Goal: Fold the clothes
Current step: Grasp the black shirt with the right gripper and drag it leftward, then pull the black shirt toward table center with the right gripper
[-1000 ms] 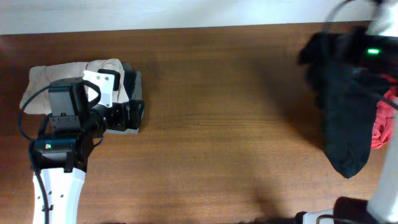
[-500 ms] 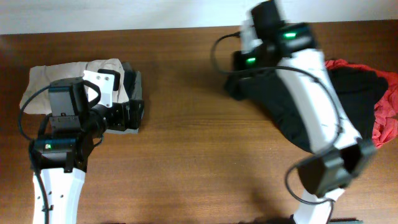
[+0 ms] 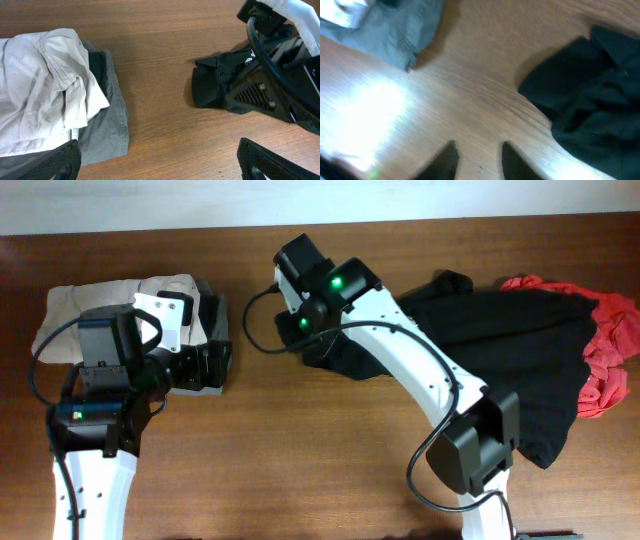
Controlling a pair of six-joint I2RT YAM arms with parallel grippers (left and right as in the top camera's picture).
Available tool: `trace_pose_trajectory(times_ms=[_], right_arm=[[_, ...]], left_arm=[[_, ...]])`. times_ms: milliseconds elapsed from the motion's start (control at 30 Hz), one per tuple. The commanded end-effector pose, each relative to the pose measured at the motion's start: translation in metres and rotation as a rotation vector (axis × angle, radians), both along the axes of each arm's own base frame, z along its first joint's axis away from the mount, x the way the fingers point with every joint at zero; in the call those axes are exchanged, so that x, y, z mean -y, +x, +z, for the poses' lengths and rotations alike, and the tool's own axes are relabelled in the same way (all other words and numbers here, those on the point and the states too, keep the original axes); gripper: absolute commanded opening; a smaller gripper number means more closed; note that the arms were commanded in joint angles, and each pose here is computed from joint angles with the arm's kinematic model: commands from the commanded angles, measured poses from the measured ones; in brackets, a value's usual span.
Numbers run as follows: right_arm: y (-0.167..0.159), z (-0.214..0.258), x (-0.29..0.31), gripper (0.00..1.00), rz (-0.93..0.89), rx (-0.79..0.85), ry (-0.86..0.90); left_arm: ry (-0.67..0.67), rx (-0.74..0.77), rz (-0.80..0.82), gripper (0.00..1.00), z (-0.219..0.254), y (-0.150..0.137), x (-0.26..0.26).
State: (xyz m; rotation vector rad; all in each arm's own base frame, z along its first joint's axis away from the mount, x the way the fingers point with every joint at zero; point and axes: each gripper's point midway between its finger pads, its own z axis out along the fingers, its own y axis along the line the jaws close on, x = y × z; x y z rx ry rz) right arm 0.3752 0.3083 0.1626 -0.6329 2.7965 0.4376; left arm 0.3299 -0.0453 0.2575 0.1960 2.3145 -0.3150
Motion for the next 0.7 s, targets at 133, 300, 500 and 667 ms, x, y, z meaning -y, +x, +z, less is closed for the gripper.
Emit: trace_pose_trajectory(times_ms=[133,300,500,667], right_arm=[[0.040,0.007,0.105,0.78,-0.262,0.062,-0.211],[0.071,0.001,0.195,0.96,-0.464,0.010,-0.216],[0.094,-0.049,0.258,0.97,-0.418,-0.094,-0.107],[0.096,-0.087,0.257,0.88,-0.327,-0.172,-0.004]], left_arm=[[-0.002,0.013,0.004,0.99,0.006,0.002,0.000],[-0.002,0.013,0.004,0.99,0.006,0.002,0.000],[-0.002,0.015,0.004,0.99,0.006,0.003,0.000],[-0.002,0.015,0.004,0.99,0.006,0.003,0.000]])
